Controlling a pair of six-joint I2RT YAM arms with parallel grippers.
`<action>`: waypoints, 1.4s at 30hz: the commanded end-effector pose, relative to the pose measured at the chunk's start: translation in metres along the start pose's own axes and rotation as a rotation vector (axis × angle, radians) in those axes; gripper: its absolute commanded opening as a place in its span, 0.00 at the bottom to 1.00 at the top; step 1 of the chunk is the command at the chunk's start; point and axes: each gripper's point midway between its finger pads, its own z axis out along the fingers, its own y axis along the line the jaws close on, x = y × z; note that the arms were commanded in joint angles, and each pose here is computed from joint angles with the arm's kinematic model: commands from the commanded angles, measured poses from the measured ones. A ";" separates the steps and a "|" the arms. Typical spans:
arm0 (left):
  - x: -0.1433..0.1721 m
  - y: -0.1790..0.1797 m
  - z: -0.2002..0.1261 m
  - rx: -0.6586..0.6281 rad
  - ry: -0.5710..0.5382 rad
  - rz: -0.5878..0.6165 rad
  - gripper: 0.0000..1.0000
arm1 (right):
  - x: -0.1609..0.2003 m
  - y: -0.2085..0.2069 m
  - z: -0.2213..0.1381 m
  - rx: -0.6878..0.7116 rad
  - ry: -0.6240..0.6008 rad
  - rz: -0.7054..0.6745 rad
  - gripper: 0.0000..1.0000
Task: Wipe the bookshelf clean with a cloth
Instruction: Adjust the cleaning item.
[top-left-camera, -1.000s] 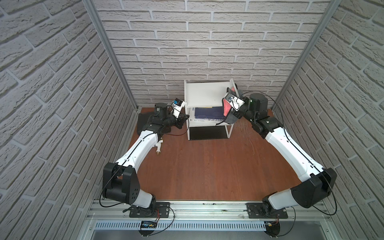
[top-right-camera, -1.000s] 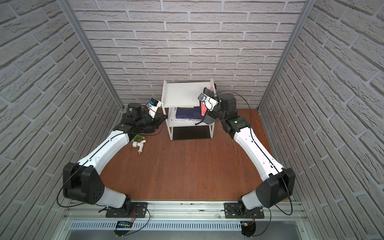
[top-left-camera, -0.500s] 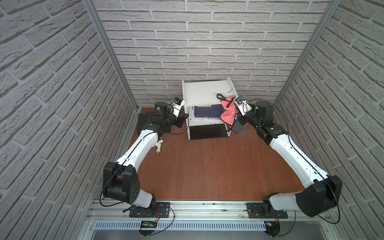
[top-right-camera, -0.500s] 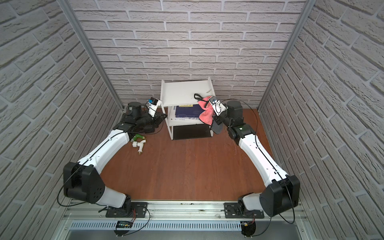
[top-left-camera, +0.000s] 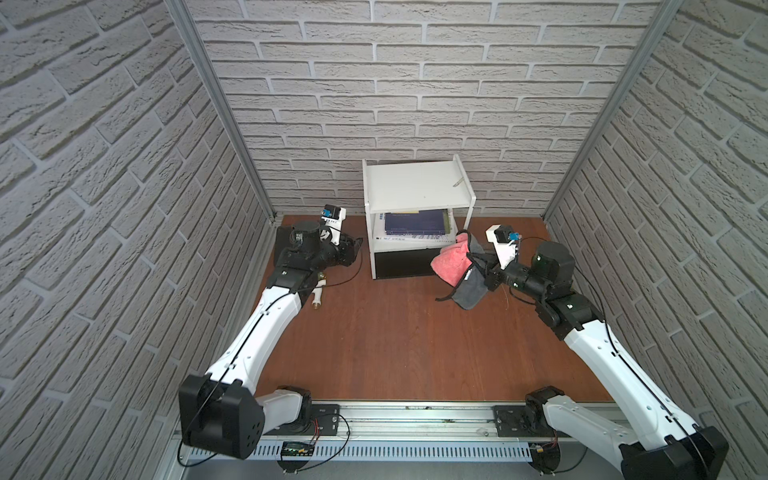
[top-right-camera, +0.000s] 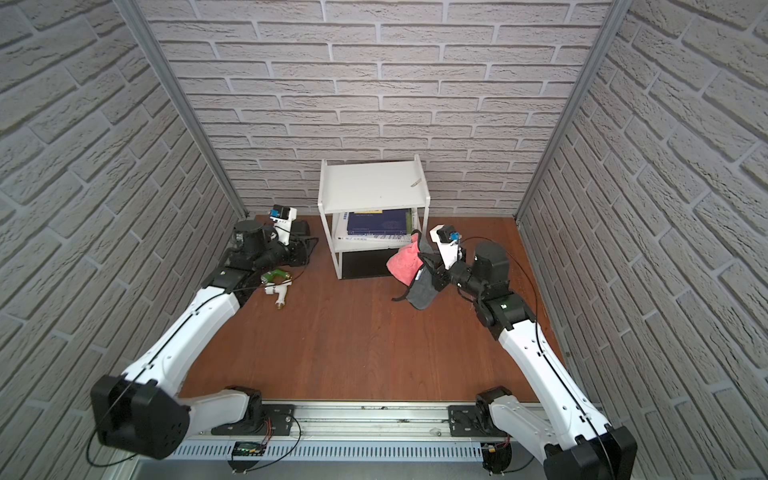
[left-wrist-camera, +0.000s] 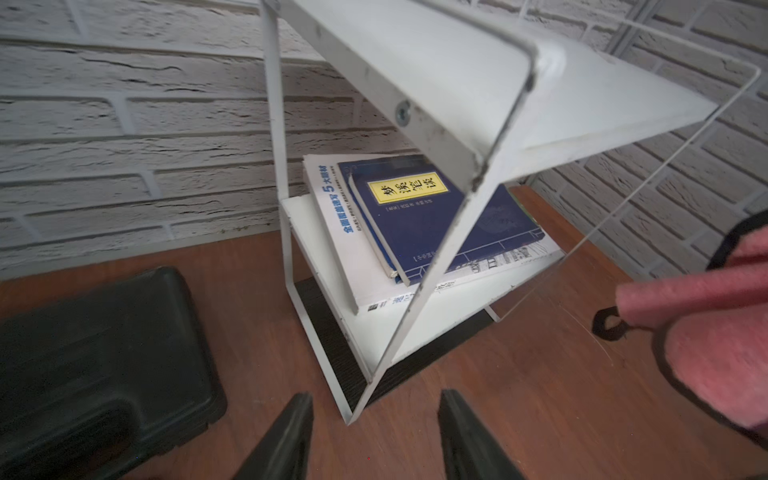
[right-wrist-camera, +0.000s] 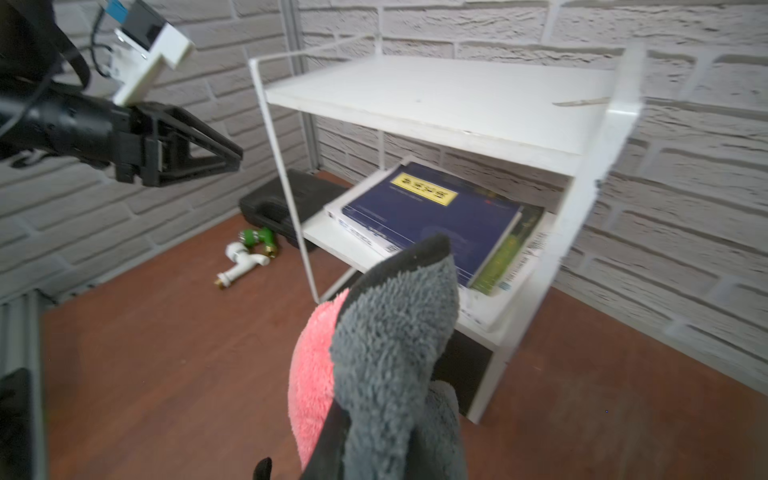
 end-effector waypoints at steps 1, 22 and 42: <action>-0.018 0.015 -0.043 -0.177 -0.159 -0.034 0.60 | -0.004 0.037 0.008 -0.220 -0.029 0.154 0.03; 0.039 -0.236 0.001 0.663 0.068 0.379 0.88 | -0.037 0.098 0.061 -0.444 -0.027 0.271 0.03; 0.027 -0.074 -0.019 0.181 -0.037 -0.143 0.00 | 0.013 -0.104 0.039 0.506 -0.039 0.017 0.73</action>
